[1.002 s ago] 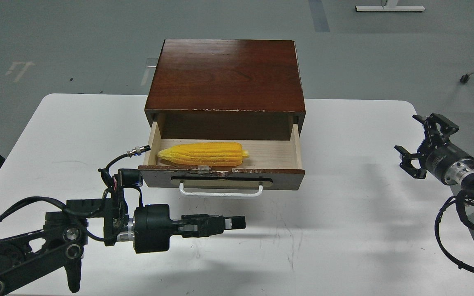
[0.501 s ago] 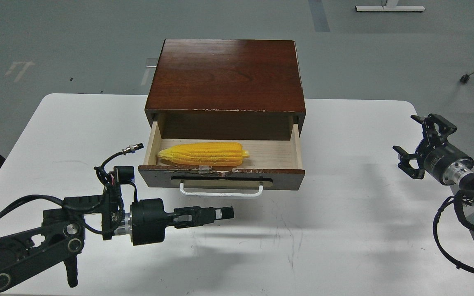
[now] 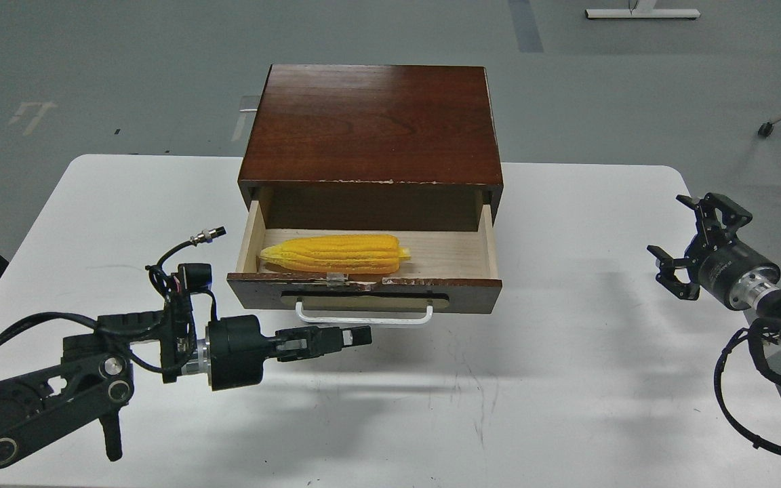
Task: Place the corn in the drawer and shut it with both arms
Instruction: 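Push the drawer front with the left gripper into the cabinet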
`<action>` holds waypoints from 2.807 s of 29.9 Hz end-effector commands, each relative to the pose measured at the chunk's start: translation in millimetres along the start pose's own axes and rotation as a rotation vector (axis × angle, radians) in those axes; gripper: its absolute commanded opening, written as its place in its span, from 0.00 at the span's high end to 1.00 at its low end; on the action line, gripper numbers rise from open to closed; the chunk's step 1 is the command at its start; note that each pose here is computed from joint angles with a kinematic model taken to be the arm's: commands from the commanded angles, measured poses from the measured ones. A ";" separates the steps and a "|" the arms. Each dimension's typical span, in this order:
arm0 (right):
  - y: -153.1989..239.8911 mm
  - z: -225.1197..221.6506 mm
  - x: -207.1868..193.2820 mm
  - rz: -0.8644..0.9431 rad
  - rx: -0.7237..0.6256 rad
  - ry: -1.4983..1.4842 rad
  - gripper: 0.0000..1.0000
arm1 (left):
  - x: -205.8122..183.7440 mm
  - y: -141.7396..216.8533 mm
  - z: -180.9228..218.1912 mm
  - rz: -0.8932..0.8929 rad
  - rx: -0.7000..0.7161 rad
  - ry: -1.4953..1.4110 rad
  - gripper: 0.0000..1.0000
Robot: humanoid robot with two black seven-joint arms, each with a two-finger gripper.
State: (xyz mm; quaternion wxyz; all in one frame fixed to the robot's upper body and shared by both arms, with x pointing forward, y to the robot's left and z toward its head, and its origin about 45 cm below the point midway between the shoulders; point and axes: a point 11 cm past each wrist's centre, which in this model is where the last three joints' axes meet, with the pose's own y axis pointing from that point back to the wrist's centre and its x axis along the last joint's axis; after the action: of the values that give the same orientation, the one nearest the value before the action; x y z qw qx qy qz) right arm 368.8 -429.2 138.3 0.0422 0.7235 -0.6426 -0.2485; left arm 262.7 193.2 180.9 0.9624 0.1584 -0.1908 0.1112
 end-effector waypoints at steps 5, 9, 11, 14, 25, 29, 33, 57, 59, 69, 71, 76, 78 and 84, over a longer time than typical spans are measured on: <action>-0.4 -0.5 -1.0 -0.003 0.002 -0.002 0.07 | 26.7 6.2 -14.0 0.026 0.065 -0.035 1.00; -0.6 -0.8 -1.5 -0.004 0.002 -0.002 0.07 | 30.1 7.0 -15.7 0.031 0.072 -0.039 1.00; -0.6 -0.9 -1.5 -0.004 0.003 -0.003 0.07 | 31.5 5.8 -14.7 0.031 0.069 -0.042 1.00; -0.6 -0.8 -1.5 -0.004 0.002 -0.002 0.07 | 32.0 3.8 -16.4 0.034 0.070 -0.038 1.00; -0.4 -0.9 -0.5 -0.001 0.003 -0.001 0.07 | 45.0 -7.2 -23.8 0.059 0.079 -0.039 1.00; 0.2 0.1 0.8 0.002 0.000 0.000 0.07 | 47.8 -14.4 -21.8 0.059 0.068 -0.042 1.00; 0.7 -0.4 1.9 0.005 0.000 0.001 0.07 | 53.1 -16.8 -19.4 0.060 0.064 -0.051 1.00; 1.4 1.4 3.0 0.008 -0.003 0.001 0.07 | 78.0 -47.0 -9.9 0.055 0.038 -0.072 1.00; 1.4 1.4 3.0 0.008 -0.003 0.001 0.07 | 79.7 -47.2 -11.6 0.060 0.043 -0.069 1.00; 1.1 1.8 2.4 0.007 -0.004 0.001 0.07 | 102.3 -46.7 -14.2 0.092 0.074 -0.094 1.00; 1.0 1.8 1.9 0.005 -0.004 0.000 0.07 | 102.2 -47.0 -14.4 0.093 0.074 -0.093 1.00; 1.0 1.8 1.9 0.005 -0.004 0.000 0.07 | 102.3 -48.7 -18.2 0.102 0.081 -0.087 1.00; 1.0 1.8 1.9 0.005 -0.004 0.000 0.07 | 102.9 -49.0 -19.9 0.108 0.085 -0.085 1.00; 0.7 2.3 1.3 0.004 -0.004 -0.001 0.07 | 109.1 -50.5 -19.8 0.118 0.089 -0.091 1.00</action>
State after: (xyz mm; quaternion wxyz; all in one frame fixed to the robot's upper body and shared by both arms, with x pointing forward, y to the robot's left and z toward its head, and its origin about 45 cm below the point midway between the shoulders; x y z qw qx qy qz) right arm 367.2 -430.3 136.3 0.0442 0.7220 -0.6437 -0.2498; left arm 379.3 170.2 193.0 0.9373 0.1944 -0.2365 0.1663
